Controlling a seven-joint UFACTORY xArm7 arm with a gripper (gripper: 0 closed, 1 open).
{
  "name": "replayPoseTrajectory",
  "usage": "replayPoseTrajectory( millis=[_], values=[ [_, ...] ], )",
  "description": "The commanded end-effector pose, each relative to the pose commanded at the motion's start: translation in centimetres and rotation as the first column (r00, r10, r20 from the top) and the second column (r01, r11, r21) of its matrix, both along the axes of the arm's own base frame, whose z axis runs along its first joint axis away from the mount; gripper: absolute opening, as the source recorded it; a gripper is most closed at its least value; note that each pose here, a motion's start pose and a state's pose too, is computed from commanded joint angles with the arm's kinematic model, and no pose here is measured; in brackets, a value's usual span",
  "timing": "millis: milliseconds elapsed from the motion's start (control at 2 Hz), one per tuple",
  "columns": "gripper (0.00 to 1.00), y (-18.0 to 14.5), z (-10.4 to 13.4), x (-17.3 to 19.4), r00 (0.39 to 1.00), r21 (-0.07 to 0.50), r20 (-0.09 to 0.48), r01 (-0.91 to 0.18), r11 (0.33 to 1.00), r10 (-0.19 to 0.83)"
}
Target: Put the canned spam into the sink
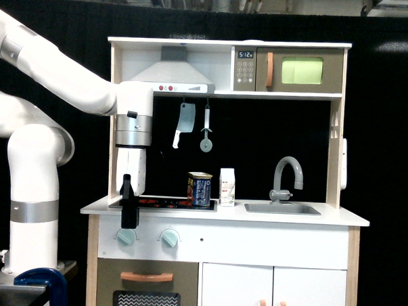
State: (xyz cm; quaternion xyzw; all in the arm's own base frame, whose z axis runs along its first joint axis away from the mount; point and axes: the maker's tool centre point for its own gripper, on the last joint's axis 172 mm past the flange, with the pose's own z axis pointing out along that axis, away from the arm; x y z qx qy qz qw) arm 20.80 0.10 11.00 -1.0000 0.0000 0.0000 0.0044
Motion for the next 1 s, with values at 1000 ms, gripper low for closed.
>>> replayPoseTrajectory(
  millis=[1000],
  values=[
    [1.0,1.7,5.4,11.7,0.52,-0.026,0.139,-0.849,0.528,0.843]
  ],
)
